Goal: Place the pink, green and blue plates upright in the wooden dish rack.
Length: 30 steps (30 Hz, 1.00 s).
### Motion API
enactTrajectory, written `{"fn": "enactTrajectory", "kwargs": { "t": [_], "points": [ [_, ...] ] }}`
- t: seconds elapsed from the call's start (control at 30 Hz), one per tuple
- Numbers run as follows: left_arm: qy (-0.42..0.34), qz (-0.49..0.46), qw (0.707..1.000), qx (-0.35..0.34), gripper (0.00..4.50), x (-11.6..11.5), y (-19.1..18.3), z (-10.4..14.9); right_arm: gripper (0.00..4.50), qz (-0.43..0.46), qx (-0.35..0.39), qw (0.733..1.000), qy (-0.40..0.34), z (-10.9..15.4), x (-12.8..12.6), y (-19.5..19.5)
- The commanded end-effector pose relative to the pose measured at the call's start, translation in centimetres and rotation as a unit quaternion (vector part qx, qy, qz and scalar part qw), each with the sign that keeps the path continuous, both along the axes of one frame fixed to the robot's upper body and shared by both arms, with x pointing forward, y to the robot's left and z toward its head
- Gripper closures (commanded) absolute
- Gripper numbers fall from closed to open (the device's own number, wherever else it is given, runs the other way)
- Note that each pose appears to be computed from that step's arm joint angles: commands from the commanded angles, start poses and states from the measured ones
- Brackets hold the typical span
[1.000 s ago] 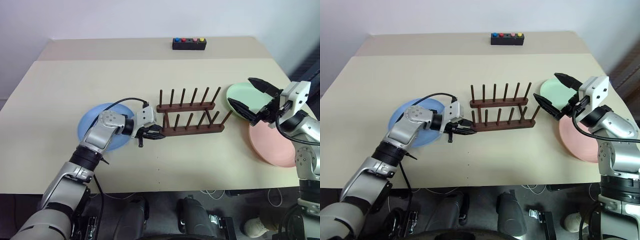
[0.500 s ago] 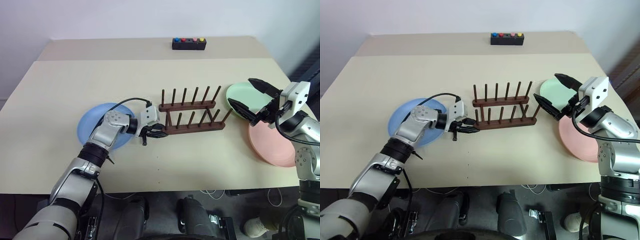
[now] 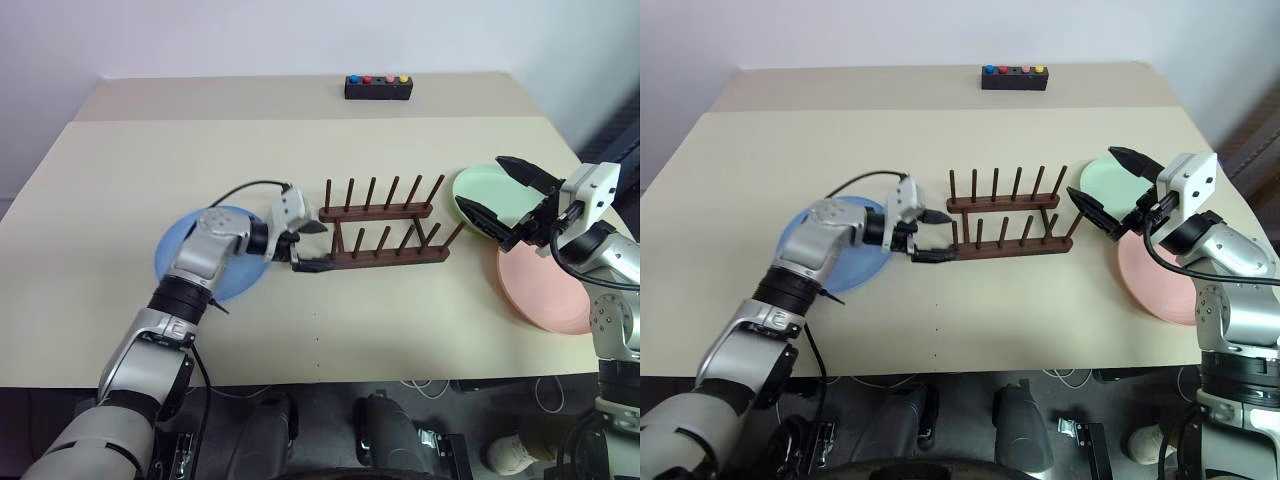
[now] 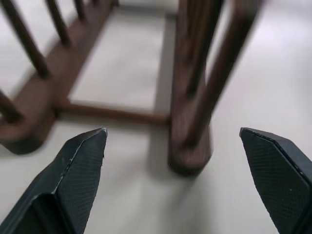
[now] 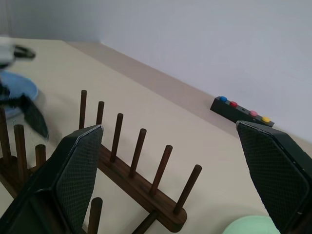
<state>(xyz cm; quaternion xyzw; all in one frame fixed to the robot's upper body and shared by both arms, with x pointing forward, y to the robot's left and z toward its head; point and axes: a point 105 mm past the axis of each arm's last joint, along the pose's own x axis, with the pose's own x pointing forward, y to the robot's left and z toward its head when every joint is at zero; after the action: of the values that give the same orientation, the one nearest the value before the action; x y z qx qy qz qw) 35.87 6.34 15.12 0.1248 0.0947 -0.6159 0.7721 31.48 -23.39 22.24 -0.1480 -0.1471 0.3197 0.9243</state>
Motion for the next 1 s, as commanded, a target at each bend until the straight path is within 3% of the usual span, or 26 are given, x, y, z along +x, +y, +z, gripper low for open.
{"fn": "enactTrajectory", "kwargs": {
  "t": [0.03, 0.23, 0.4, 0.53, 0.63, 0.73, 0.8, 0.9, 1.0],
  "points": [
    [-0.035, 0.019, 0.999, -0.033, 0.03, 0.0, 1.9, 5.2, 0.0, 0.016, 0.015, 1.0, -0.017, 1.5, -0.7, 0.2],
    [-0.012, 0.04, 0.999, -0.035, 0.03, -0.9, 6.2, 8.0, 0.0, 0.039, 0.045, 0.998, 0.009, 1.4, -0.7, 0.4],
    [0.081, 0.001, 0.983, -0.163, 2.37, -3.3, 6.5, 11.4, 2.4, 0.08, 0.07, 0.994, 0.028, 1.7, -1.4, 0.9],
    [0.127, -0.065, 0.979, -0.143, 4.4, -6.6, 3.7, 9.2, 4.46, 0.131, 0.056, 0.988, 0.059, 0.9, -3.1, 1.8],
    [0.151, -0.084, 0.974, -0.149, 4.46, -7.9, 2.0, 8.0, 4.49, 0.145, 0.054, 0.985, 0.074, 0.5, -3.6, 2.0],
    [0.178, -0.081, 0.973, -0.122, 4.46, -8.9, 0.0, 4.7, 4.49, 0.163, 0.022, 0.98, 0.113, -1.4, -4.4, 2.8],
    [0.173, -0.071, 0.978, -0.092, 4.46, -9.1, -0.5, 3.1, 4.49, 0.154, -0.014, 0.979, 0.13, -2.8, -4.5, 2.8],
    [0.107, -0.03, 0.993, -0.025, 4.46, -8.1, -1.2, 0.3, 4.49, 0.135, -0.081, 0.975, 0.154, -5.2, -4.4, 2.6],
    [0.102, -0.012, 0.994, 0.02, 4.46, -7.9, -1.5, -1.6, 4.49, 0.122, -0.115, 0.972, 0.162, -7.0, -4.1, 2.7]
  ]
}}
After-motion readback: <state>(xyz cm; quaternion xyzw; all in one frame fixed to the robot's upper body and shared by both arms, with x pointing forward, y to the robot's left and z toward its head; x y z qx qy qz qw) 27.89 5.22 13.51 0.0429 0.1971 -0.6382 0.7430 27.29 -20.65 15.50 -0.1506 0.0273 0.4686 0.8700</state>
